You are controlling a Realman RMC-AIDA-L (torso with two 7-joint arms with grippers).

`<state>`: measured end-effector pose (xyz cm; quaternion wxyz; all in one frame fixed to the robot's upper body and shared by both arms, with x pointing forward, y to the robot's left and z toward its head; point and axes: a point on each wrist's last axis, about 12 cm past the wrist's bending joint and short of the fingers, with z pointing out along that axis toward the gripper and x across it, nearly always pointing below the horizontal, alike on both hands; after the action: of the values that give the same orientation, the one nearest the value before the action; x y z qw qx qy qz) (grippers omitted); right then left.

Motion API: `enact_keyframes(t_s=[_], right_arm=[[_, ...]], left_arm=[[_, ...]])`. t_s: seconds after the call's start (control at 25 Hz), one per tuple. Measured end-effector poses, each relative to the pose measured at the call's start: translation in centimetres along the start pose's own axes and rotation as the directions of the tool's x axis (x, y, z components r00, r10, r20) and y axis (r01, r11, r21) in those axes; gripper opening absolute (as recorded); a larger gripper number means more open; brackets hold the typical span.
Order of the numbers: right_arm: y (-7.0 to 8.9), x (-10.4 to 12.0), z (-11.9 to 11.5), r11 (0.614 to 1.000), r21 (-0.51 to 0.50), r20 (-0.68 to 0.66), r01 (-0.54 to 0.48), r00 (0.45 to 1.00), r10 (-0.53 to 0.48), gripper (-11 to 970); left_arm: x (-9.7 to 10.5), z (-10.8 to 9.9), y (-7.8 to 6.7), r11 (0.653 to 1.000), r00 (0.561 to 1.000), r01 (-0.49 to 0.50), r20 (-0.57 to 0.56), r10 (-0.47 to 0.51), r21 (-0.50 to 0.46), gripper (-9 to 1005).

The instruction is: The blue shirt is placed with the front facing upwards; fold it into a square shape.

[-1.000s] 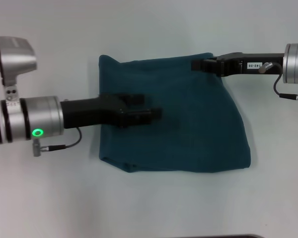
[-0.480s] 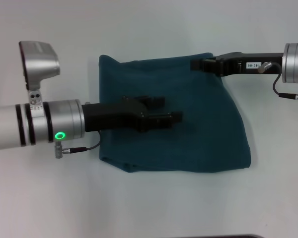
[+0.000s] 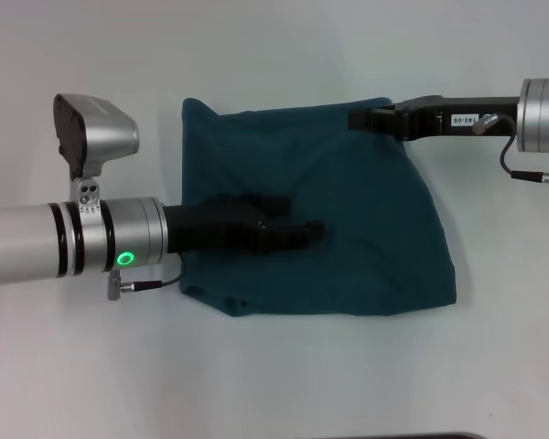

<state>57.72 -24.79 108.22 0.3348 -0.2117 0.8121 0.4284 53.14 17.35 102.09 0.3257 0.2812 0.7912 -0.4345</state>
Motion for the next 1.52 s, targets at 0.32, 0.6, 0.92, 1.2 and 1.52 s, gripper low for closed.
enact_keyframes(t_s=[0.32, 0.6, 0.92, 1.2, 1.52], right_arm=[[0.0, 0.0, 0.0, 1.000, 0.000, 0.001, -0.001, 1.000, 0.001, 30], [-0.1, 0.2, -0.2, 1.000, 0.006, 0.003, -0.007, 1.000, 0.007, 30], [-0.3, 0.3, -0.3, 1.000, 0.014, 0.000, -0.002, 1.000, 0.002, 31], [-0.3, 0.3, -0.3, 1.000, 0.014, -0.002, 0.000, 1.000, 0.000, 30], [-0.2, 0.2, -0.4, 1.000, 0.012, -0.005, 0.006, 1.000, -0.006, 30]], left_arm=[[-0.5, -0.8, -1.2, 0.992, 0.999, -0.013, 0.036, 0.008, 0.124, 794], [-0.5, -3.4, -1.1, 0.991, 0.994, -0.046, 0.100, 0.034, 0.127, 795], [1.9, -6.0, 0.1, 0.999, 0.992, 0.028, 0.125, -0.030, 0.025, 795], [3.8, -6.3, 0.4, 0.997, 0.993, 0.072, 0.099, -0.068, -0.034, 795], [3.2, -6.8, -0.5, 0.998, 0.991, 0.046, 0.122, -0.051, 0.049, 794]])
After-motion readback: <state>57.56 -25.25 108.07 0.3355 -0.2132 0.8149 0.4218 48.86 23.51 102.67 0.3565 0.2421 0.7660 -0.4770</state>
